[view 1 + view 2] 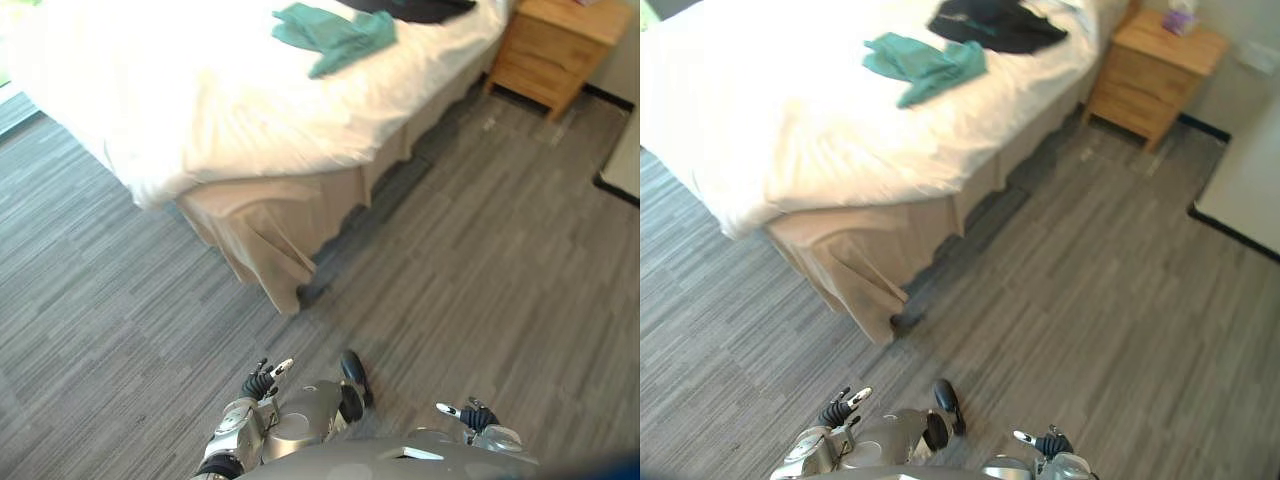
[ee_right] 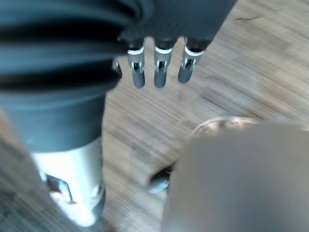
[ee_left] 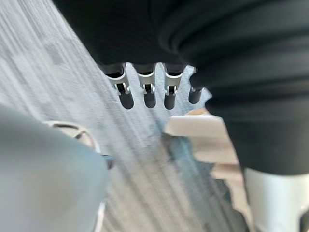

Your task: Tidy the bed and pick cloth on bed and put in laundry

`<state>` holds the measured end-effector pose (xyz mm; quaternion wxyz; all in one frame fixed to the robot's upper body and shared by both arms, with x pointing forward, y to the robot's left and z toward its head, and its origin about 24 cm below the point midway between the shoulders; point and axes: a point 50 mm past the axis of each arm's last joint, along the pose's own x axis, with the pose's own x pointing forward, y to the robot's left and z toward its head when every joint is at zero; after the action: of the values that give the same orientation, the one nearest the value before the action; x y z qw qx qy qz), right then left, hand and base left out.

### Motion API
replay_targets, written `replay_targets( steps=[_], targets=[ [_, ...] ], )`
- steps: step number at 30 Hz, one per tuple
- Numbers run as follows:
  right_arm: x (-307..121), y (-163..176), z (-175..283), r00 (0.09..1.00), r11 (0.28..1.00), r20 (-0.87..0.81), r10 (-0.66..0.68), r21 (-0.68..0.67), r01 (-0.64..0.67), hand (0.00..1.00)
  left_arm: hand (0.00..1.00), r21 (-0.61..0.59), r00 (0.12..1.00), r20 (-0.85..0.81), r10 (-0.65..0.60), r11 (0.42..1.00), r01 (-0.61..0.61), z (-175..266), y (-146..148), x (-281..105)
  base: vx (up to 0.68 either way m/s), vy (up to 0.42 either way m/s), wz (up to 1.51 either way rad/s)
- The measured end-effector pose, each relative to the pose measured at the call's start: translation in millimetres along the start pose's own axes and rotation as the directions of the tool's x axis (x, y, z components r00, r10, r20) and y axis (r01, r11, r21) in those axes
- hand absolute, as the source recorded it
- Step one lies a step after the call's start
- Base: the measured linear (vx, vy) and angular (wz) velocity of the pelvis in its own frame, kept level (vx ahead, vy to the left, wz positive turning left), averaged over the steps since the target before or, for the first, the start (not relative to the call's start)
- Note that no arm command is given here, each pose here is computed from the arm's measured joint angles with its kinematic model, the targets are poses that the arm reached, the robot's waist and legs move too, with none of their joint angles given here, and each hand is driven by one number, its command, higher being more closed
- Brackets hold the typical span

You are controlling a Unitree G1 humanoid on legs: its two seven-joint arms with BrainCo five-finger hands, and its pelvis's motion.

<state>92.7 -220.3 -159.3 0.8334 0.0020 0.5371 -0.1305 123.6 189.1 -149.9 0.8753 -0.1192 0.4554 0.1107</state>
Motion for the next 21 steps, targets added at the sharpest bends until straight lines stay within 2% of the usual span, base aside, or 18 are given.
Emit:
replay_targets(
  steps=[2,9,13,16,21],
  targets=[
    [0.1,-3.0,2.3,1.0,1.0,0.013,-0.016,0.001,0.016,0.0,0.0,0.011,1.0,-0.018,0.009,1.0,-0.009,-4.1,3.7,-0.8,0.48,0.069,1.28],
    [0.4,1.9,5.8,0.999,0.989,0.038,-0.015,0.15,0.009,0.0,0.0,0.059,0.999,-0.044,0.006,0.998,-0.004,-8.4,9.2,-2.5,0.42,-0.075,1.34],
    [0.1,9.1,3.4,0.999,0.991,0.037,0.01,0.136,-0.015,0.0,0.0,0.05,0.999,-0.03,0.02,0.999,-0.019,-8.1,17.9,-4.7,0.45,-0.25,0.9],
    [2.0,7.2,17.9,0.997,0.994,0.076,0.029,0.104,-0.037,0.0,0.0,0.001,0.998,-0.063,-0.013,1.0,0.013,-22.4,4.8,-6.9,0.35,-0.2,0.22],
    [2.2,12.7,7.7,0.996,0.994,0.003,0.085,0.074,-0.085,0.0,0.0,-0.021,0.997,-0.065,-0.035,0.999,0.033,-26.8,-3.9,-7.4,0.2,-0.127,0.2]
  ],
)
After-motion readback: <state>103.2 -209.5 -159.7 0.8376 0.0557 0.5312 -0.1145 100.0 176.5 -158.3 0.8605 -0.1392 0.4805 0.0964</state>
